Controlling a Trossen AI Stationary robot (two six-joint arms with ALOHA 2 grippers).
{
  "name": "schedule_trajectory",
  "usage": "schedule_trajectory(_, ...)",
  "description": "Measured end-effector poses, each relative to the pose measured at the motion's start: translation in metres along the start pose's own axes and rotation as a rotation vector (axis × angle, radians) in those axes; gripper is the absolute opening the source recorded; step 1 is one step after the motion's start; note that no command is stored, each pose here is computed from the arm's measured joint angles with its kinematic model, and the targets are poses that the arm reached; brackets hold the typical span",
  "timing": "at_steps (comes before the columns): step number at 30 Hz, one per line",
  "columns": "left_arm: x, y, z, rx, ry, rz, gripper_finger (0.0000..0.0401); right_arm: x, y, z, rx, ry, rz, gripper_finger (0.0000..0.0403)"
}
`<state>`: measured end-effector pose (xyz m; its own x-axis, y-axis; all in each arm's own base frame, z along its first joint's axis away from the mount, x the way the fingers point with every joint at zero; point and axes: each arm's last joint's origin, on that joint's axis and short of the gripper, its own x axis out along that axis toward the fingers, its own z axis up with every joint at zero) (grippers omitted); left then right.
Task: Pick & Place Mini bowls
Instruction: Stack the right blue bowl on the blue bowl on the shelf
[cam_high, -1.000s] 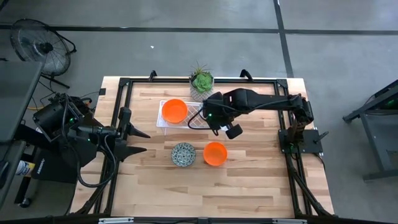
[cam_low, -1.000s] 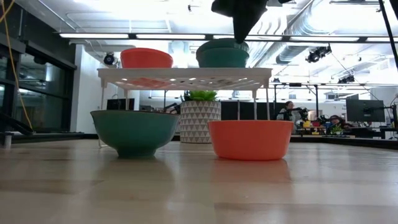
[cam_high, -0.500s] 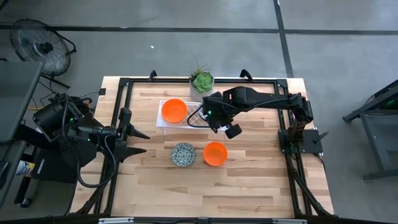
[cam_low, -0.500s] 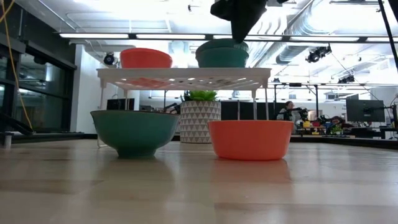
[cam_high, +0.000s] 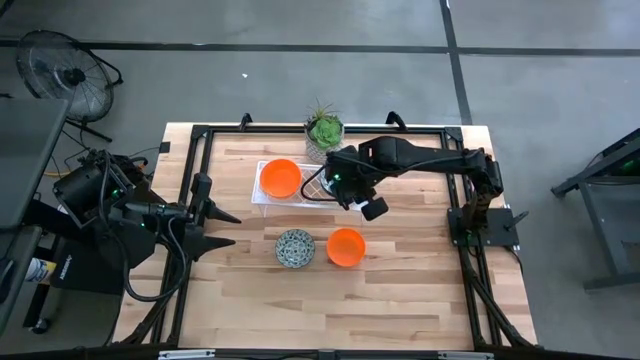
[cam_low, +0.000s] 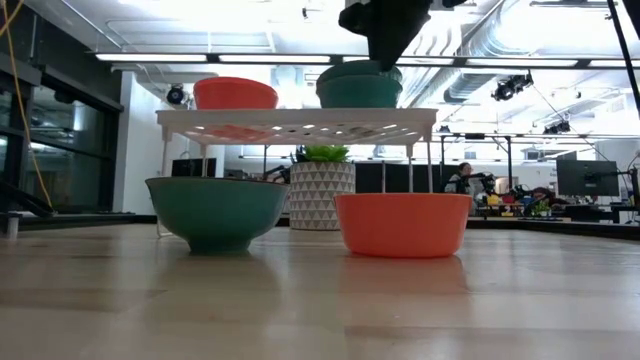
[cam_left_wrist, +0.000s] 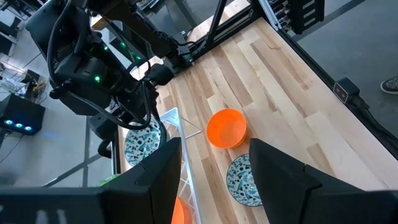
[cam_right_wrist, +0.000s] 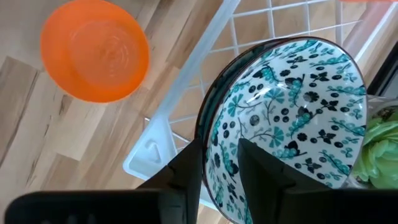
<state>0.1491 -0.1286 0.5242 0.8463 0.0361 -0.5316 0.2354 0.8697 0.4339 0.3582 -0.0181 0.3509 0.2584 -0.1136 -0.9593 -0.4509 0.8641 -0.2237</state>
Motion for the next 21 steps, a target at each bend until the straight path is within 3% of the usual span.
schedule_trajectory(10, 0.000, 0.000, 0.000, 0.000, 0.000, 0.000, 0.0184, -0.004, 0.001, -0.002, 0.008, 0.008, -0.016, 0.0092)
schedule_trajectory(21, 0.000, 0.000, 0.000, 0.008, 0.000, -0.006, 0.0184, -0.018, 0.003, -0.008, 0.152, -0.013, -0.055, 0.0092)
